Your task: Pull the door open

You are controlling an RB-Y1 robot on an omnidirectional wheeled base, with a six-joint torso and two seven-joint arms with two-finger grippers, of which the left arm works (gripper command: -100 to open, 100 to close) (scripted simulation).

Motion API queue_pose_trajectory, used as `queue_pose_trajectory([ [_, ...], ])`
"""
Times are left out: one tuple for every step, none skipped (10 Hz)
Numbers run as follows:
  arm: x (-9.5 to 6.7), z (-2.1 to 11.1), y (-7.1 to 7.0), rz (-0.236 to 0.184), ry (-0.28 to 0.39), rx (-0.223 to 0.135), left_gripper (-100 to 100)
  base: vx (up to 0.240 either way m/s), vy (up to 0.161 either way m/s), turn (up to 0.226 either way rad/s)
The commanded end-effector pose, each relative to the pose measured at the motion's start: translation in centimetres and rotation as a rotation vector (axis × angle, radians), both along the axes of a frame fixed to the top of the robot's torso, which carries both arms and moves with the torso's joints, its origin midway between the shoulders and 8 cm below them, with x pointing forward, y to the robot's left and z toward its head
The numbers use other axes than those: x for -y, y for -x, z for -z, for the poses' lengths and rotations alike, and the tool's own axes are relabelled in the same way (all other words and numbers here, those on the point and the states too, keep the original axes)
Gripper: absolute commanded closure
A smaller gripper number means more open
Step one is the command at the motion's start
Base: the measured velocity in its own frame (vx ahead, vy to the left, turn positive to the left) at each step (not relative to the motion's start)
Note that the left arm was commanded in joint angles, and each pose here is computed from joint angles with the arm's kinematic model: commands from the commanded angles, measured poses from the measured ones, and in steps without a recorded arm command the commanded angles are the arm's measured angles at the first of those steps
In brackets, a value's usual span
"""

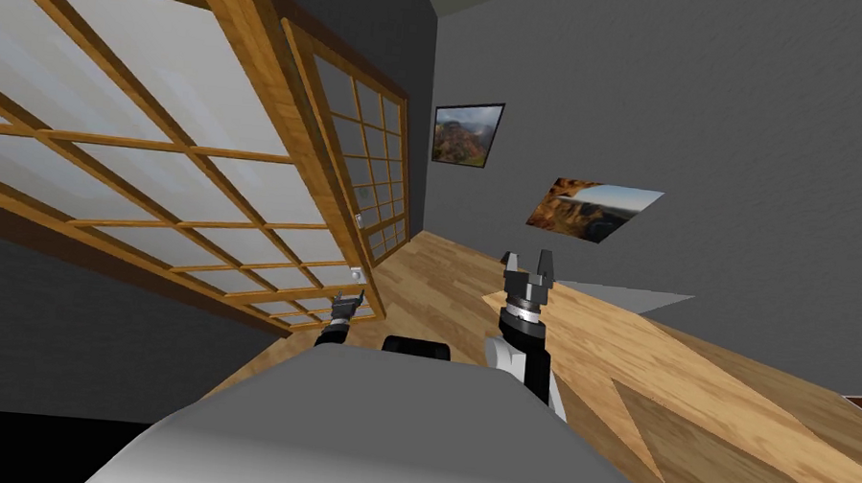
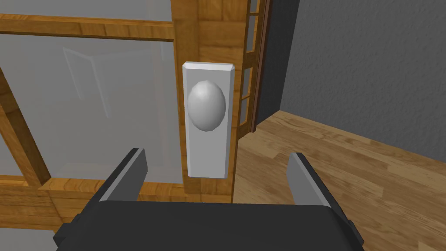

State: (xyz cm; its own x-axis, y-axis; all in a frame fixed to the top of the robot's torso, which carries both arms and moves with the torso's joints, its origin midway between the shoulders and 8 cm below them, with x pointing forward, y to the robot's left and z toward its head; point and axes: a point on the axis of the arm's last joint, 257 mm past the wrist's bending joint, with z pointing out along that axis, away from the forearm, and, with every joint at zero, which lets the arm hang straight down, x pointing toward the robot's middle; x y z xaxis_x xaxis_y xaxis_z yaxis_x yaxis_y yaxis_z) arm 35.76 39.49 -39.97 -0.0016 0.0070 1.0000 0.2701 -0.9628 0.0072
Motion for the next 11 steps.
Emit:
queue_pose_trajectory([
  [0.1,-0.1,0.1,0.016,-0.005,-0.001,-100,-0.207,0.03,-0.003],
  [0.1,-0.2,0.2,0.024,-0.008,-0.002,-100,-0.216,0.05,-0.005],
  [0.0,-0.1,0.2,0.019,-0.007,-0.001,-100,-0.096,0.023,-0.005],
  [-0.9,-0.1,0.4,0.002,-0.006,0.0,-100,0.102,0.044,-0.125],
  [-1.2,-0.1,0.5,-0.003,-0.006,0.001,-100,0.208,0.036,-0.103],
  [-1.8,-0.1,0.7,-0.013,-0.006,0.002,-100,0.219,0.02,-0.086],
  [-2.4,-0.1,0.8,-0.024,-0.006,0.004,-100,0.208,0.017,-0.102],
  [-3.2,-0.1,1.0,-0.04,-0.006,0.006,-100,0.249,0.055,-0.129],
  [-3.7,-0.2,1.2,-0.048,-0.006,0.008,-100,0.251,0.066,-0.127],
  [-3.3,-0.1,1.0,-0.042,-0.007,0.007,-100,0.108,0.029,-0.023],
  [-3.3,-0.1,1.0,-0.042,-0.007,0.007,100,-0.012,-0.002,0.026],
])
